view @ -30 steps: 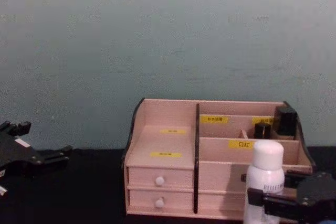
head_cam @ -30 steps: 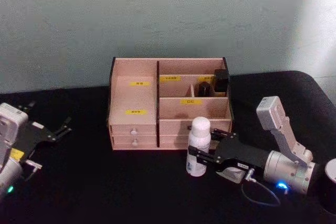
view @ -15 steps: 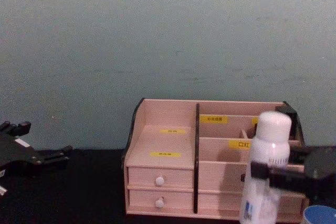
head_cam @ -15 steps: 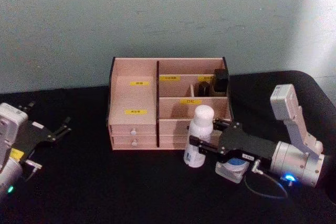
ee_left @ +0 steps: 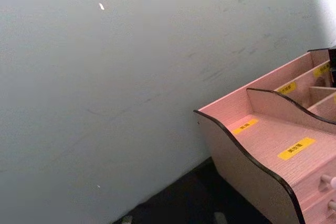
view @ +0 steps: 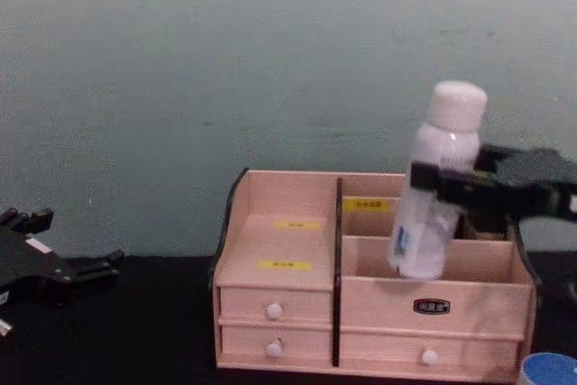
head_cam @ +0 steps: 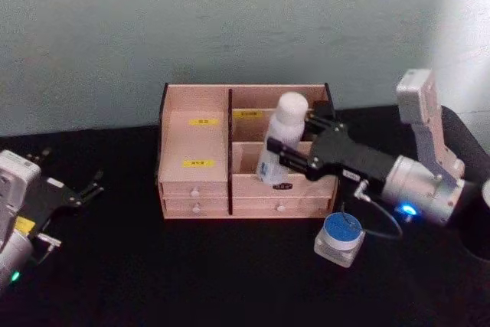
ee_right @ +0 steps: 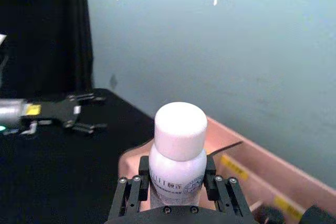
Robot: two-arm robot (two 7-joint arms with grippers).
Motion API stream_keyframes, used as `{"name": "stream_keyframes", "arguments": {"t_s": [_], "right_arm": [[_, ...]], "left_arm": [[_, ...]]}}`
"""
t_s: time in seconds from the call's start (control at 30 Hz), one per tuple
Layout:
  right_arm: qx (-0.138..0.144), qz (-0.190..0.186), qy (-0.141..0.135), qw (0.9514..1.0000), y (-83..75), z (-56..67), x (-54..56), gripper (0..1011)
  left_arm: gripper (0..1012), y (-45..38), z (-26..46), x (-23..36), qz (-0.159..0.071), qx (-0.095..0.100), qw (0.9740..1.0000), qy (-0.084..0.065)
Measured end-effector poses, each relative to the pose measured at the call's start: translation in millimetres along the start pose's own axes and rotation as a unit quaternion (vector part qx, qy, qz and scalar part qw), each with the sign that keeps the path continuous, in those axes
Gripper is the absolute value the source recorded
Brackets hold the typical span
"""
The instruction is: Pick up the facial cleanser and watermelon frost from the table and place them into the tiered storage box.
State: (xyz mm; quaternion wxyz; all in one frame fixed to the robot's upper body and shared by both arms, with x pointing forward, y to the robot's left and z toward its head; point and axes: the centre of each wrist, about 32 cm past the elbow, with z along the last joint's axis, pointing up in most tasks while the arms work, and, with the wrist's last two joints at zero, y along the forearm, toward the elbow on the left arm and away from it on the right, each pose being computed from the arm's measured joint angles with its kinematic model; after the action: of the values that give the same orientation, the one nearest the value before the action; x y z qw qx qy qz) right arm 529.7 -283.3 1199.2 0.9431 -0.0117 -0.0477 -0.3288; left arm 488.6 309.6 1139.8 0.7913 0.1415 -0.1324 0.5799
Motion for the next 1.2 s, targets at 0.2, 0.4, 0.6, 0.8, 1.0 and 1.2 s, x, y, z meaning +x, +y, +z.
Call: {"name": "stream_keyframes", "arguments": {"t_s": [0.2,0.4,0.6,0.8,1.0,1.2], "right_arm": [[0.002,-0.024,-0.020,0.9995,20.1,8.3,8.1,594],[-0.005,-0.046,-0.030,0.9985,40.7,8.9,17.6,594],[-0.006,-0.060,-0.032,0.9977,57.8,7.1,28.3,594],[-0.011,-0.070,-0.032,0.9970,69.4,5.2,35.7,594],[-0.016,-0.078,-0.030,0.9964,75.4,3.4,41.5,594],[-0.020,-0.085,-0.026,0.9958,79.4,1.1,45.9,594]], "left_arm": [[1001,0.0,0.0,0.0,0.000,0.000,1.0000,0.000],[1001,0.0,0.0,0.0,0.000,0.000,1.0000,0.000],[1001,0.0,0.0,0.0,0.000,0.000,1.0000,0.000],[1001,0.0,0.0,0.0,0.000,0.000,1.0000,0.000],[1001,0.0,0.0,0.1,0.000,0.000,1.0000,0.000],[1002,0.0,0.0,0.0,0.000,0.000,1.0000,0.000]]}}
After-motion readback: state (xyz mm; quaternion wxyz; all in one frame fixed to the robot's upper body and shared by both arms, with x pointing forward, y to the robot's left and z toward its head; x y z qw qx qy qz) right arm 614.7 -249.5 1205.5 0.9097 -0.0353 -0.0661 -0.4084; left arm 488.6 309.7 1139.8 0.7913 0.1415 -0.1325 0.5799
